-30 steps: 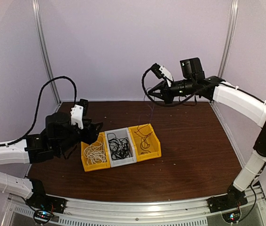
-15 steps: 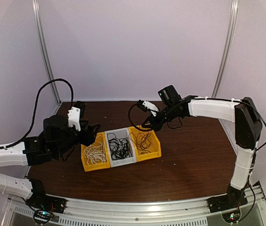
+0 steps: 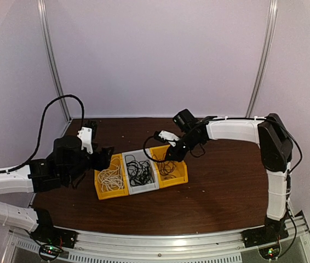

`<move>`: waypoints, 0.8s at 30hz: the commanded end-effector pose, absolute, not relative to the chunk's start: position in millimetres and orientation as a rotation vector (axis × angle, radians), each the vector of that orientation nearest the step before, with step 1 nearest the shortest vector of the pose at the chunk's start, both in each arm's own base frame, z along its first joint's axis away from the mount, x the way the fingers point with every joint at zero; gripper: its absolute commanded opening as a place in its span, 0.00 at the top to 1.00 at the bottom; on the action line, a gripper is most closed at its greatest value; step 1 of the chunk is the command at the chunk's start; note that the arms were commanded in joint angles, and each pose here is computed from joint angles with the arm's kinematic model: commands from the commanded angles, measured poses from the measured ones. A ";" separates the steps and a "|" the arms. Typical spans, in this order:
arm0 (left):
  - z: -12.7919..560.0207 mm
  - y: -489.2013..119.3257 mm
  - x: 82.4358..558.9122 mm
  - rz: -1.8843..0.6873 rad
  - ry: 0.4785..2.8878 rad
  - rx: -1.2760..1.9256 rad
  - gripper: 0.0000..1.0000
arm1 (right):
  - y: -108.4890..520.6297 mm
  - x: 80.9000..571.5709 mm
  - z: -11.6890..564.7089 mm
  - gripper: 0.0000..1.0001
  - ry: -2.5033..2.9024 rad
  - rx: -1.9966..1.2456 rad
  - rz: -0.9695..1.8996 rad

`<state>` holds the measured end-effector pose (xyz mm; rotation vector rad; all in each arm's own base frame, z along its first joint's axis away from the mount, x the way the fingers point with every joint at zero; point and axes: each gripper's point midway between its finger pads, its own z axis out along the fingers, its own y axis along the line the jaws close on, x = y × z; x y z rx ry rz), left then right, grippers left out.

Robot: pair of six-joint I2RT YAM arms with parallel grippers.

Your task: Untangle the cables

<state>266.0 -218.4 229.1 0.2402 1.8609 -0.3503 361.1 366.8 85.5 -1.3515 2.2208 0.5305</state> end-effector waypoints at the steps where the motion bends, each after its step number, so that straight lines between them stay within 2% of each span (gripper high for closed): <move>1: 218.7 -206.9 276.9 -0.319 1.911 0.185 0.28 | 358.2 369.3 109.3 0.80 2.222 -1.319 0.453; 4: 217.4 -200.2 286.0 -0.298 1.937 0.180 0.27 | 352.6 373.0 141.2 0.75 2.175 -1.281 0.410; 8: 219.0 -191.2 300.9 -0.272 1.968 0.188 0.24 | 340.1 374.8 174.4 0.58 2.146 -1.258 0.347; 12: 225.8 -185.0 312.9 -0.235 1.976 0.204 0.21 | 326.1 374.6 196.1 0.49 2.132 -1.228 0.324; 18: 232.0 -183.6 320.9 -0.188 1.987 0.244 0.20 | 298.6 385.6 237.0 0.48 2.076 -1.120 0.326; 24: 255.9 -155.3 329.8 -0.123 1.958 0.205 0.17 | 219.7 425.2 307.3 0.47 1.947 -0.787 0.397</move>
